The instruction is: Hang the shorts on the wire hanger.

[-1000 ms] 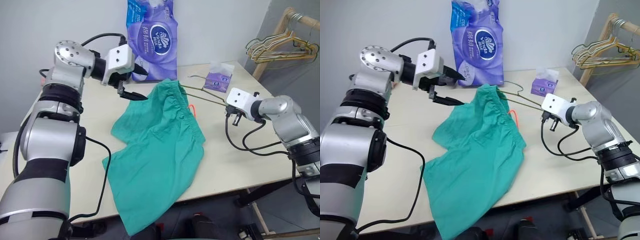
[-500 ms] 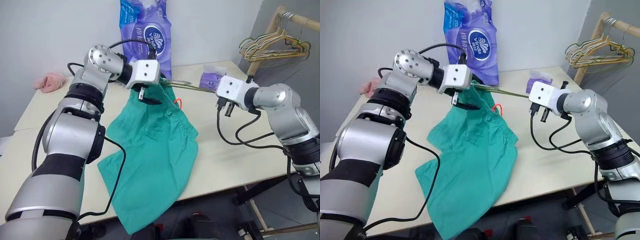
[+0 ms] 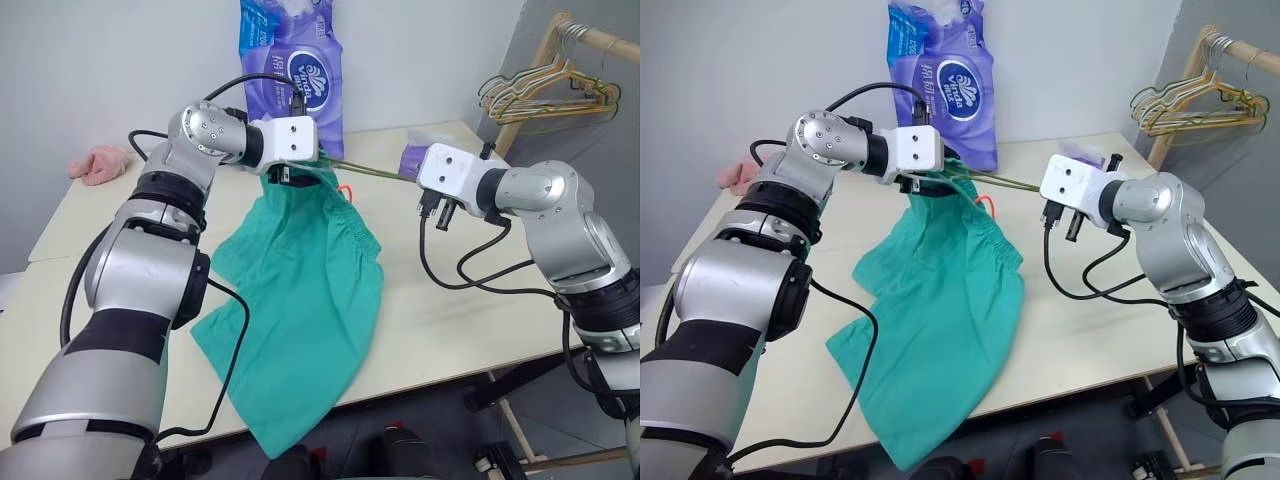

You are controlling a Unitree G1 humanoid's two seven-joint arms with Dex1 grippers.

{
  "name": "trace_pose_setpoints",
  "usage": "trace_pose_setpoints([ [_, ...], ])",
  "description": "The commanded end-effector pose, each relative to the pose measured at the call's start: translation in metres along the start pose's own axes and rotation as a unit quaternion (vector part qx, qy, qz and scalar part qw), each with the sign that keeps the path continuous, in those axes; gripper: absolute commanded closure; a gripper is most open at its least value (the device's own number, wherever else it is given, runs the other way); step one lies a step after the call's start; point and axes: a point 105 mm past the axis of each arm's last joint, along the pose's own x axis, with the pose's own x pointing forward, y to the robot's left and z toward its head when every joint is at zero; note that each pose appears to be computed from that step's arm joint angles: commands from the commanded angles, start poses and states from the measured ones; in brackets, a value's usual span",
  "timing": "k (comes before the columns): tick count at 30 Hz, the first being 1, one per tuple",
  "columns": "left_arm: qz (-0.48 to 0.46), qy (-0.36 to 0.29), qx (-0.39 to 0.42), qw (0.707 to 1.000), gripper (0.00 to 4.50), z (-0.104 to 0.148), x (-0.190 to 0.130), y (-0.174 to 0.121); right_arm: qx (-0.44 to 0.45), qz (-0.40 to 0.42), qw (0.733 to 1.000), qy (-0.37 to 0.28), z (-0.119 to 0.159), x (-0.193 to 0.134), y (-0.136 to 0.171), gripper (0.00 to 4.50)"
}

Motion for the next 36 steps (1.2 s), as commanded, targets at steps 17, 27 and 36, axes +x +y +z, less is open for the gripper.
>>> trace_pose_setpoints([
  [17, 0.014, -0.014, 0.029, 0.999, 1.92, 0.014, 0.006, 0.006, -0.041, -0.028, 0.997, -0.059, 0.038, -0.021, -0.018, 1.7],
  [27, 0.001, -0.004, 0.02, 1.0, 1.92, -0.001, 0.0, -0.004, -0.024, -0.019, 0.998, -0.056, 0.035, -0.028, -0.014, 0.06],
  [36, -0.004, -0.018, 0.025, 1.0, 2.16, 0.007, 0.0, -0.001, -0.015, -0.023, 0.998, -0.06, 0.035, -0.024, -0.018, 0.0],
])
